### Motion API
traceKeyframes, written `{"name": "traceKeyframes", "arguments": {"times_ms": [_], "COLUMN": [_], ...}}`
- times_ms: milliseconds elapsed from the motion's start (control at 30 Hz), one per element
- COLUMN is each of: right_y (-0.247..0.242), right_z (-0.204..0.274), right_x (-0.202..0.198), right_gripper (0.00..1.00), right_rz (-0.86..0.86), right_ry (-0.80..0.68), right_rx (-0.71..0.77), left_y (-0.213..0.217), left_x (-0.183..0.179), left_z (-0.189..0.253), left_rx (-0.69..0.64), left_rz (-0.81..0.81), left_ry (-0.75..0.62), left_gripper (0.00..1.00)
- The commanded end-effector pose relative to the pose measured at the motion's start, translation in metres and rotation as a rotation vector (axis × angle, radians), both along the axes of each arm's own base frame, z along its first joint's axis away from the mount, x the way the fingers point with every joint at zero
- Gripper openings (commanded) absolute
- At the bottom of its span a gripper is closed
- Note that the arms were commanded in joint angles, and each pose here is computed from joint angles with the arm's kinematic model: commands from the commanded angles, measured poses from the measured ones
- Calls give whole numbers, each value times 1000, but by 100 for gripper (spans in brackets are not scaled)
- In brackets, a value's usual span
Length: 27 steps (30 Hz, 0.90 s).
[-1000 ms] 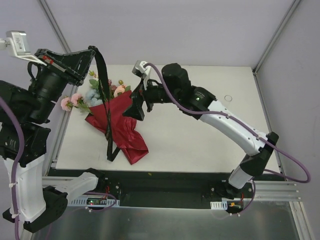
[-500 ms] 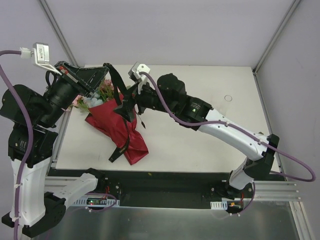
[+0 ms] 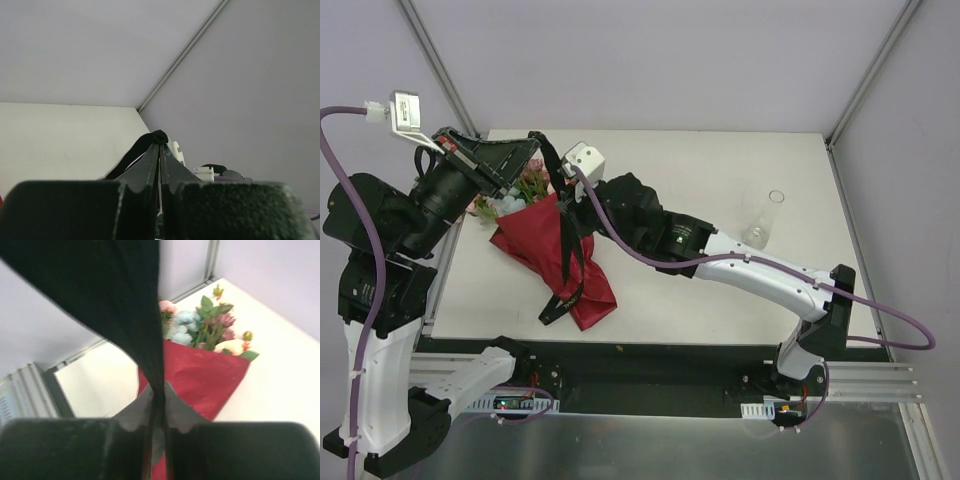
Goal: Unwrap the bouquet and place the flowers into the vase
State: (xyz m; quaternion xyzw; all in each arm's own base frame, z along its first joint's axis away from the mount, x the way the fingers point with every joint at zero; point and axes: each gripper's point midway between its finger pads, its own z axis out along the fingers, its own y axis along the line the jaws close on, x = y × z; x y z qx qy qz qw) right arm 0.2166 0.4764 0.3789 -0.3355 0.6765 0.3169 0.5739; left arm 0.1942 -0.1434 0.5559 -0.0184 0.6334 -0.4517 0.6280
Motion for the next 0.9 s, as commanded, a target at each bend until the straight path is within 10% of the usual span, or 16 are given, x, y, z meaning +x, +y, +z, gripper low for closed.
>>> {"name": "traceKeyframes", "arguments": {"times_ms": [0, 133, 500, 867], "right_y": [-12, -41, -226, -396], "right_z": [39, 59, 154, 166], "right_x": [14, 39, 191, 277], "right_gripper": [1, 1, 1, 1], "right_rz": [-39, -89, -469, -819], "right_ry": [-75, -122, -258, -309], "right_rx": [79, 76, 118, 87], "left_y": [7, 24, 27, 29], "left_x": [-9, 2, 41, 35], "left_z": [10, -8, -142, -249], "left_rx": [11, 63, 333, 434], "left_rz": [28, 143, 200, 167], "left_ry": [-72, -67, 128, 325], "left_gripper": [0, 1, 74, 78]}}
